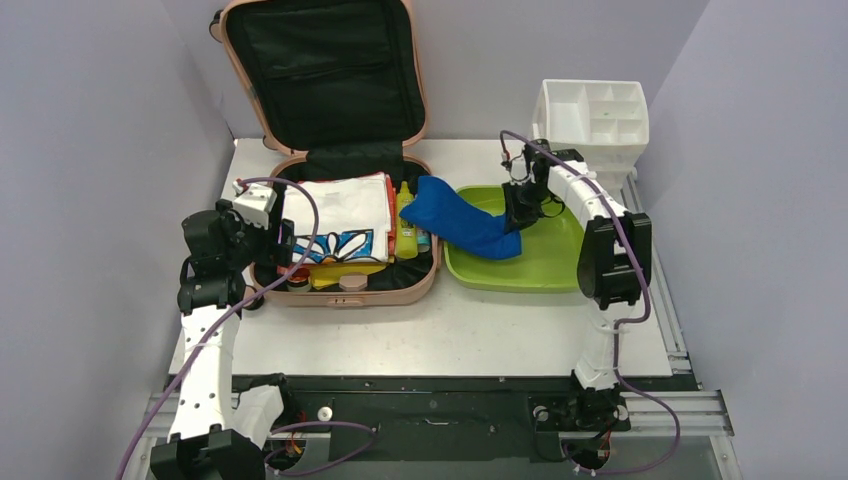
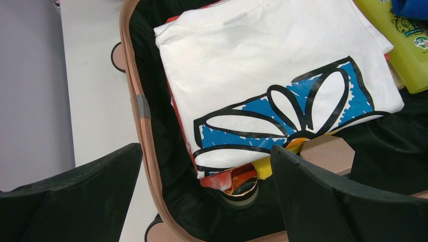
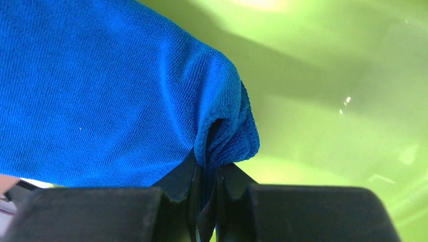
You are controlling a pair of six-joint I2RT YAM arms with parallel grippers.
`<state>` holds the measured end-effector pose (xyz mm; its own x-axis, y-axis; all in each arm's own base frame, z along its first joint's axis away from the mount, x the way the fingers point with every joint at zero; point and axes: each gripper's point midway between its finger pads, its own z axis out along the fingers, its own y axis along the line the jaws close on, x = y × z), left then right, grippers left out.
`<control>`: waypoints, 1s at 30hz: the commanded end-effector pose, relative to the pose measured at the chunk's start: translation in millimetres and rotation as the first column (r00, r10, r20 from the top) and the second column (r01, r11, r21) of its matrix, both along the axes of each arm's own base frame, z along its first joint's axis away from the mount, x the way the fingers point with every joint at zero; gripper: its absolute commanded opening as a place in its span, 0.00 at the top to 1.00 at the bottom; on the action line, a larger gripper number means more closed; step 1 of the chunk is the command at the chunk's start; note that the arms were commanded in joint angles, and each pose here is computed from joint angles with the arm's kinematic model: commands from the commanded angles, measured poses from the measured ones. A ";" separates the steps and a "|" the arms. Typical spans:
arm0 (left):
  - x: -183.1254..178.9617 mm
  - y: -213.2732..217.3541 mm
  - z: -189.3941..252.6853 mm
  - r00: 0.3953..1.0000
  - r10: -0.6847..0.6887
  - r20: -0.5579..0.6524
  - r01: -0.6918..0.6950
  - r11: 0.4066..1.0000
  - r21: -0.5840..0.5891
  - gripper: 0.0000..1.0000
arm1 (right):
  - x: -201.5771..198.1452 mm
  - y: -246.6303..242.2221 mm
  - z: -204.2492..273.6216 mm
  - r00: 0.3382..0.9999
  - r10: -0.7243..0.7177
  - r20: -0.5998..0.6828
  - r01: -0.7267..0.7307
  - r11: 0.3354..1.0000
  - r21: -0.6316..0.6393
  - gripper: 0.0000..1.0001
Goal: Open, take out, and arrange the luggage
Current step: Place the clothes in the bin.
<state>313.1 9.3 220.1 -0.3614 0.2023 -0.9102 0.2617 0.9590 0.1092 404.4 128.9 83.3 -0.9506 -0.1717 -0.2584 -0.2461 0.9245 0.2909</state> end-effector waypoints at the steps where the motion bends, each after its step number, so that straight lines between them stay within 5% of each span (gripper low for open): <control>1: 2.2 -2.0 8.4 0.999 -0.012 0.035 0.013 1.000 -0.016 0.04 | -5.2 -40.9 31.8 0.993 0.023 0.115 -0.010 0.994 -0.111 1.00; 16: 0.2 -3.4 8.2 0.999 -0.020 0.042 0.021 0.999 -0.024 0.04 | 3.4 -143.1 0.1 0.990 -0.071 0.126 0.106 0.948 -0.301 1.00; 28: -1.3 -5.2 8.1 0.999 -0.028 0.045 0.030 0.999 -0.031 0.04 | -2.3 -159.7 -10.7 0.991 -0.089 0.096 0.117 0.927 -0.356 1.00; 30: -1.2 -5.5 7.8 0.999 -0.030 0.044 0.032 0.999 -0.032 0.04 | -2.9 -162.7 -12.8 0.991 -0.102 0.089 0.128 0.920 -0.371 0.90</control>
<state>309.9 5.8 216.2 -0.3622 0.1895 -0.9127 0.2812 0.9557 0.0868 400.0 -18.9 75.8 -0.9478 -0.1611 -0.2752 -0.1595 0.9868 -0.0284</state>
